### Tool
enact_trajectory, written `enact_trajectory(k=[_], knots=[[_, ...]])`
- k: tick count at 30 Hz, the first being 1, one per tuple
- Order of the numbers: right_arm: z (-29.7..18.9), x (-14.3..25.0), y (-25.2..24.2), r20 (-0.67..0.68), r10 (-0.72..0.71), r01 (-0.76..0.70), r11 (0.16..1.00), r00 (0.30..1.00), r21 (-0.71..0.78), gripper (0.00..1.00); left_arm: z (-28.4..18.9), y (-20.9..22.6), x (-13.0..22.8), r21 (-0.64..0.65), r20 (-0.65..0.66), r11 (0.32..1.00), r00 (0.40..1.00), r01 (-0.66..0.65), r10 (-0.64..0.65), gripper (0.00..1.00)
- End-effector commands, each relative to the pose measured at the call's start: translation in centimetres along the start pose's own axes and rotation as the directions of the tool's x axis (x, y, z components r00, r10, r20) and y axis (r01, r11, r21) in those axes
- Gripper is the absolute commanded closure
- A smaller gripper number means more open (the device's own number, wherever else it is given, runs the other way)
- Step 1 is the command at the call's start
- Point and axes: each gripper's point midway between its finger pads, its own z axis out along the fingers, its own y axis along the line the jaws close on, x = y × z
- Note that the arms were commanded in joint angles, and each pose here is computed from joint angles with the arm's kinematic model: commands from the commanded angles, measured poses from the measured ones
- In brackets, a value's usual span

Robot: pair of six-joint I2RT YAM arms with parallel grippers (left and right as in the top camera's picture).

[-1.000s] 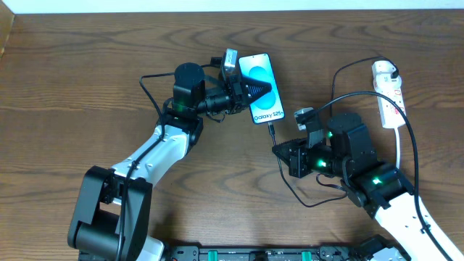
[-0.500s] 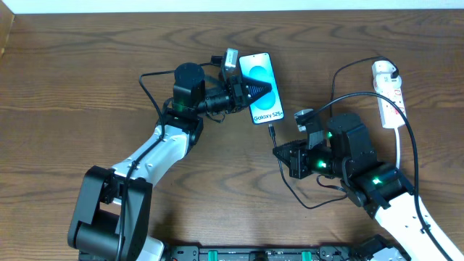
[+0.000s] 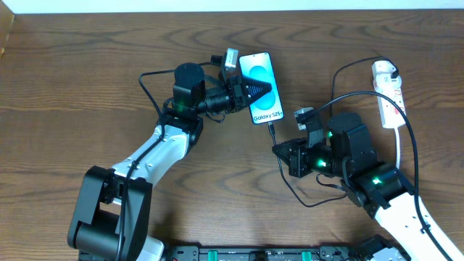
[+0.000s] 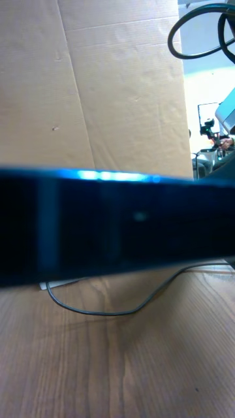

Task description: Plug charger to phone and switch on socket

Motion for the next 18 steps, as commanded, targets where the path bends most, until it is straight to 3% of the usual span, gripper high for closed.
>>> enact_trajectory(k=[1,18], knots=[[0.04,-0.07,-0.03,0.002,0.01,-0.01,1.0,1.0,-0.002,0.99,-0.02,-0.42,0.02,0.012,-0.001,0.999,0.999,-0.039,0.039,0.93],[0.36,0.18,-0.34,-0.014,0.021,-0.021,1.0,1.0,0.005,0.99,-0.02,-0.41,0.02,0.012,-0.001,1.0,1.0,0.003,-0.003,0.93]])
